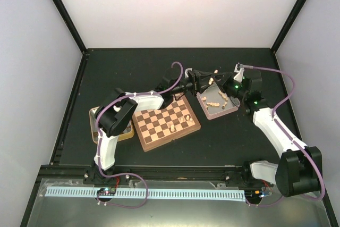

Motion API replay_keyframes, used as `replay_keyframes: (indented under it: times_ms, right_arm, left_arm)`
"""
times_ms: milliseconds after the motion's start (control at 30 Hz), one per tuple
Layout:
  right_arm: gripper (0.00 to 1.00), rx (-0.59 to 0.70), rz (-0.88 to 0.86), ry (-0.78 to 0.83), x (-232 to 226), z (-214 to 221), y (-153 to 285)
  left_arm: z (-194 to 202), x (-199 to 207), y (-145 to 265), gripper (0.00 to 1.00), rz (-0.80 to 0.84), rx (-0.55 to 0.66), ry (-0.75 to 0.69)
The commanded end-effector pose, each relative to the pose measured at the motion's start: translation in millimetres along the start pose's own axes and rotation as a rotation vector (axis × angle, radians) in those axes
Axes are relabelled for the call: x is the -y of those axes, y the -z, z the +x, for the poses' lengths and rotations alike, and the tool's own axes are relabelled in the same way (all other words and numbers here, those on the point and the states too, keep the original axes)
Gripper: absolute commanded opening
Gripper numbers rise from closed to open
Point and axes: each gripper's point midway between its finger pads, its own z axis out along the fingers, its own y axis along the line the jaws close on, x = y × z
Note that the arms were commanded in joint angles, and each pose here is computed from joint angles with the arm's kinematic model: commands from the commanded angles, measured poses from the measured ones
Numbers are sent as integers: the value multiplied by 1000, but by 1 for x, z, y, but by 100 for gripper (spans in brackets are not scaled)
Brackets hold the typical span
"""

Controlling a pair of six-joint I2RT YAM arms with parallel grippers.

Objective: Set up the chess pieces on the board
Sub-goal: Pick up the chess piece from the storage box, then place the chess piece on the chessboard.

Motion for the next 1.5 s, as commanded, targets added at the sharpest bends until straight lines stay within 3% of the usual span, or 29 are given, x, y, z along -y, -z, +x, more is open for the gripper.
replay_keyframes:
  times_ms: [0, 300, 1033, 1333, 1467]
  right_arm:
    - [11, -2, -20, 0, -2, 2, 5]
    - [11, 7, 8, 6, 6, 3, 6]
    - [11, 32, 38, 26, 8, -2, 9]
    - [11, 76, 182, 161, 16, -11, 27]
    - [11, 70, 244, 217, 26, -11, 33]
  left_arm:
    - [12, 26, -8, 40, 90, -41, 112]
    - [13, 30, -8, 26, 104, -42, 116]
    - [14, 36, -8, 2, 109, -35, 84]
    - [-6, 24, 30, 2, -44, 144, -165]
    - [-17, 29, 74, 2, -162, 285, -412]
